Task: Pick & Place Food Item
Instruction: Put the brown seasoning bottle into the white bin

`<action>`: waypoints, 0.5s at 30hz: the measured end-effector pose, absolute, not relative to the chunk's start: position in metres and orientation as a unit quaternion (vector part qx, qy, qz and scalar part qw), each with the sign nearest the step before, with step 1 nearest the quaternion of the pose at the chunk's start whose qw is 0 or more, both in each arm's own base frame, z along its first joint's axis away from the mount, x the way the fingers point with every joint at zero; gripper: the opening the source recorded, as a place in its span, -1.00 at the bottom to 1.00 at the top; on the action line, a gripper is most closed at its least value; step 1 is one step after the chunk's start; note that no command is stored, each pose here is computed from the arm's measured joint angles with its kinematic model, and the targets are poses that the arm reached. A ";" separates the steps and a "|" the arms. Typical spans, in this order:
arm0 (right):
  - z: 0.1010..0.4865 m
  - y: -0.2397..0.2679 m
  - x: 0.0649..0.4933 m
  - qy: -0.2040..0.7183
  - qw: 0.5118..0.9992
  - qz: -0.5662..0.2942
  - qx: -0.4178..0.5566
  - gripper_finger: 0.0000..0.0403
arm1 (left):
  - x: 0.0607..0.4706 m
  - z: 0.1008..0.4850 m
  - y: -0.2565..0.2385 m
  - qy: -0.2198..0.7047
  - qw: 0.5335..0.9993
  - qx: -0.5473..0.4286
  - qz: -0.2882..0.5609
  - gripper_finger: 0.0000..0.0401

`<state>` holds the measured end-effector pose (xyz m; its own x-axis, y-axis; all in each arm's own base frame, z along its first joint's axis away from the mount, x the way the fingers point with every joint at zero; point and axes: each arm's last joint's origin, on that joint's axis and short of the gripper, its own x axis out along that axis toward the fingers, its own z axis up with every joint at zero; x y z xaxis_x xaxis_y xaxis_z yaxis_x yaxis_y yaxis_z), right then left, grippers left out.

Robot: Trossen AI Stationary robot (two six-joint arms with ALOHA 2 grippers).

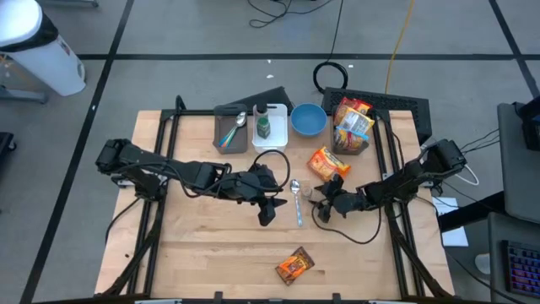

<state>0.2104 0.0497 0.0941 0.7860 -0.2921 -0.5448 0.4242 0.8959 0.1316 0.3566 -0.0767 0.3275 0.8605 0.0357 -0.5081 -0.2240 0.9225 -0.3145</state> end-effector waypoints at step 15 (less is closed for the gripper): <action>0.099 0.051 0.214 0.241 0.946 -0.180 0.121 0.33 | 0.357 0.328 -0.077 0.255 0.947 -0.184 0.068 0.00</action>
